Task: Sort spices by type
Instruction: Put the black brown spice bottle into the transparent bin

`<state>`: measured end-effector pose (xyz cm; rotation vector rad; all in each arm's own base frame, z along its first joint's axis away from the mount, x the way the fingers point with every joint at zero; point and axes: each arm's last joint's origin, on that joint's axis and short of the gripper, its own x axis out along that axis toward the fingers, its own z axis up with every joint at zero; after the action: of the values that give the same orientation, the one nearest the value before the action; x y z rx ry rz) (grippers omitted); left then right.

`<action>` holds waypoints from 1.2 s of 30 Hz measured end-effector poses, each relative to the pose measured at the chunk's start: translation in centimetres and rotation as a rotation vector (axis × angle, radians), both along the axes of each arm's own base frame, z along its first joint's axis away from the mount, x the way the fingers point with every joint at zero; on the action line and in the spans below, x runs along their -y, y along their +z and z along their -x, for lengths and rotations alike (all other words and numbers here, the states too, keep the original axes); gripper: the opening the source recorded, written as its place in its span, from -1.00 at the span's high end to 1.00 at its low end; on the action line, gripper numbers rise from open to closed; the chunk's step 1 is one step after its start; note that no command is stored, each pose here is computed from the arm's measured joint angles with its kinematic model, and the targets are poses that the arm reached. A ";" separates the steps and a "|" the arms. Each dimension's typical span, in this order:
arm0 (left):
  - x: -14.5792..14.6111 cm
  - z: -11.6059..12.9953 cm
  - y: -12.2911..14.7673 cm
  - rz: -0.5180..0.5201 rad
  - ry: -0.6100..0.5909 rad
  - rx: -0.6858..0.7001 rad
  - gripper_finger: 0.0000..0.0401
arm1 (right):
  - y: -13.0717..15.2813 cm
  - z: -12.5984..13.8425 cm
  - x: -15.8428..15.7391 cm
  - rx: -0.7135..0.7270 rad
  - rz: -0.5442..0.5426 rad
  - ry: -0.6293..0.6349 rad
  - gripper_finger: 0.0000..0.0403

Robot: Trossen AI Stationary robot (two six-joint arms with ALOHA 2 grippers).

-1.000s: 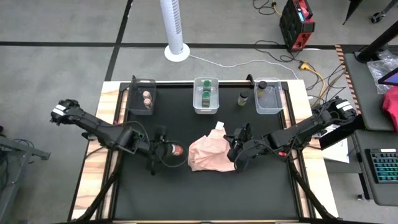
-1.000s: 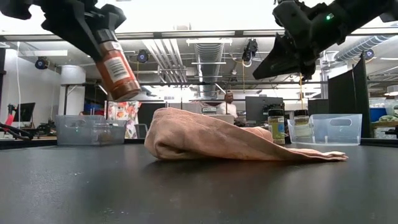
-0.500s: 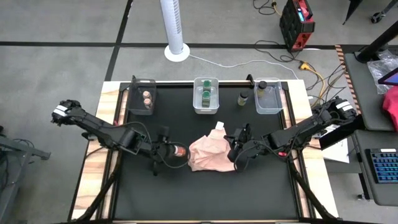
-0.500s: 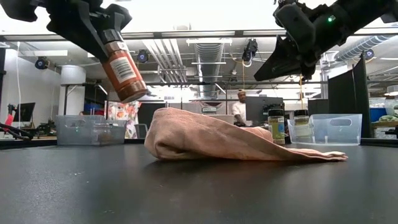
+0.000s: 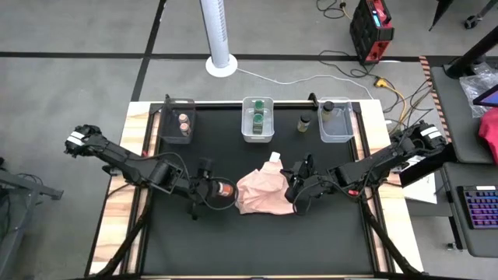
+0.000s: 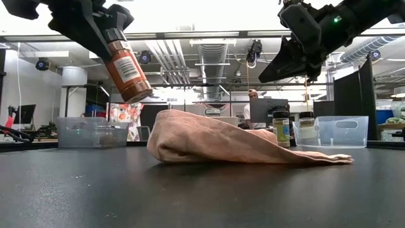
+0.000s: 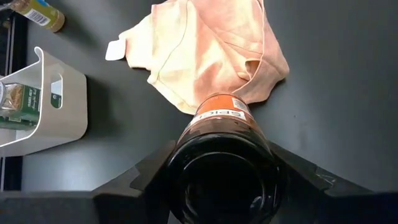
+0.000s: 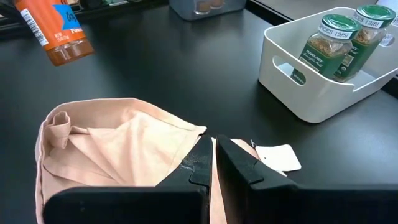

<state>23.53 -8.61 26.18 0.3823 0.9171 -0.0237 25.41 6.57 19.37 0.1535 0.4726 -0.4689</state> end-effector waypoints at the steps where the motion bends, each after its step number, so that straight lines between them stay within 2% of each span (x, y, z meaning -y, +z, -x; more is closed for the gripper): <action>1: 0.0 0.0 0.0 0.000 -0.001 0.000 0.04 | 0.0 0.0 0.0 0.000 -0.001 0.000 0.94; 9: 0.3 -0.2 0.2 0.009 -0.013 0.029 0.04 | 0.1 -0.1 -0.1 0.007 -0.005 0.011 0.94; 13: 1.0 -1.3 1.0 0.074 -0.124 0.143 0.04 | 1.0 -0.7 -0.5 0.039 -0.019 0.124 0.94; 18: 1.5 -2.7 0.5 0.007 -0.205 0.188 0.04 | 3.3 -1.8 -1.4 0.097 -0.052 0.282 0.93; 21: 1.7 -3.7 0.0 -0.042 -0.214 0.216 0.04 | 3.8 -2.4 -2.0 0.103 -0.038 0.327 0.89; 26: 2.0 -4.7 -0.7 -0.083 -0.214 0.229 0.04 | 3.5 -3.8 -2.5 0.071 -0.007 0.342 0.58; 36: 2.3 -5.8 0.3 -0.096 -0.194 0.284 0.04 | 3.5 -6.9 -3.7 0.031 0.041 0.366 -0.37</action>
<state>29.32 -10.88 26.49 0.5483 0.6001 -0.1011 32.35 10.22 22.83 0.0320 0.4486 -0.1170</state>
